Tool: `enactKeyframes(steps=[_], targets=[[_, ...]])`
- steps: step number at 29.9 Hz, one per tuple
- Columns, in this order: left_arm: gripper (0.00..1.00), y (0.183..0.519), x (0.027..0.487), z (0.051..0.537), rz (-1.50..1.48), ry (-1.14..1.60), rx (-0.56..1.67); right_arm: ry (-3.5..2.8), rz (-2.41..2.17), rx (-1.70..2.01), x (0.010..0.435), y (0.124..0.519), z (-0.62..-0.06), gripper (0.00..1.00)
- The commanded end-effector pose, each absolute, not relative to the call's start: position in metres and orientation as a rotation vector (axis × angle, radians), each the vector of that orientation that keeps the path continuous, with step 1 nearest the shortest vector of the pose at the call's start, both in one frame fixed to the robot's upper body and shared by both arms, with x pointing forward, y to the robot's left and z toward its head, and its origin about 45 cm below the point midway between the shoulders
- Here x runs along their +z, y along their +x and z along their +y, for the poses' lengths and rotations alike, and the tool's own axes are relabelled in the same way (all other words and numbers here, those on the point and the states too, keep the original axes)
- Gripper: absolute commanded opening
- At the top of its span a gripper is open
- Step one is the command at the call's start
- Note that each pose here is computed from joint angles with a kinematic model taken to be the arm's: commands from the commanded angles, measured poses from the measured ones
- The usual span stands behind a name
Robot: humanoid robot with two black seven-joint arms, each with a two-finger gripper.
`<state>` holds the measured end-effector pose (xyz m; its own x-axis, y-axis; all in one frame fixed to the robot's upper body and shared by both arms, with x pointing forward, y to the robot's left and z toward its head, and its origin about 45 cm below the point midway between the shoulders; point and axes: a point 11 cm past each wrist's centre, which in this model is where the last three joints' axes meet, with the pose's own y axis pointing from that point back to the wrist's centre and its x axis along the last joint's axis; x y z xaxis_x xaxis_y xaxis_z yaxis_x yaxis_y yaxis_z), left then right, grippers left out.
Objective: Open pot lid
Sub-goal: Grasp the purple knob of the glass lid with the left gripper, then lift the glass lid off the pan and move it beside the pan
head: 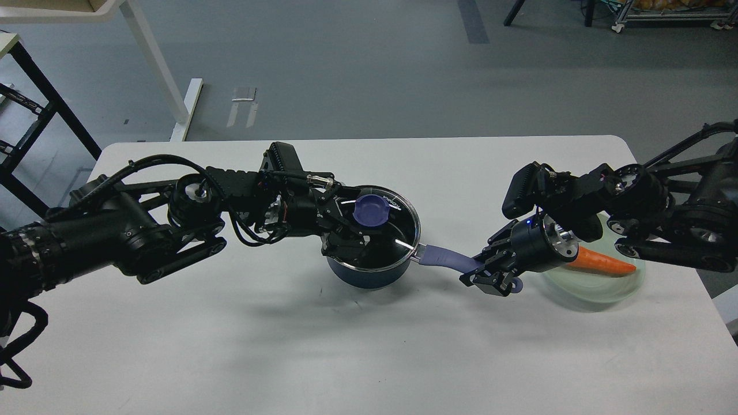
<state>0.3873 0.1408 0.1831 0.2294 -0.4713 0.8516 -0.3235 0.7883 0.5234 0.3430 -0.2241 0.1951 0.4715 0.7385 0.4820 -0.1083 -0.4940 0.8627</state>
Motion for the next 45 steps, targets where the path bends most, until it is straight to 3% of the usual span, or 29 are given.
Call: enactKeyframes(steps=[1, 9, 15, 22, 35, 45], targets=[[0.99, 0.386, 0.183, 0.139, -1.370, 0.707, -0.117, 1.795, 0.535, 1.150, 0.195, 0.343, -0.224, 0.32], [0.95, 0.386, 0.180, 0.142, -1.364, 0.712, -0.117, 1.796, 0.534, 1.151, 0.195, 0.343, -0.224, 0.32], [0.64, 0.385, 0.180, 0.141, -1.371, 0.708, -0.113, 1.796, 0.534, 1.151, 0.195, 0.343, -0.224, 0.32], [0.35, 0.386, 0.184, 0.140, -1.379, 0.701, -0.110, 1.797, 0.532, 1.151, 0.195, 0.343, -0.224, 0.32], [0.34, 0.388, 0.216, 0.156, -1.427, 0.688, -0.087, 1.798, 0.528, 1.148, 0.196, 0.343, -0.225, 0.32], [0.35, 0.377, 0.245, 0.261, -1.438, 0.816, 0.025, 1.794, 0.525, 1.148, 0.196, 0.345, -0.226, 0.32]])
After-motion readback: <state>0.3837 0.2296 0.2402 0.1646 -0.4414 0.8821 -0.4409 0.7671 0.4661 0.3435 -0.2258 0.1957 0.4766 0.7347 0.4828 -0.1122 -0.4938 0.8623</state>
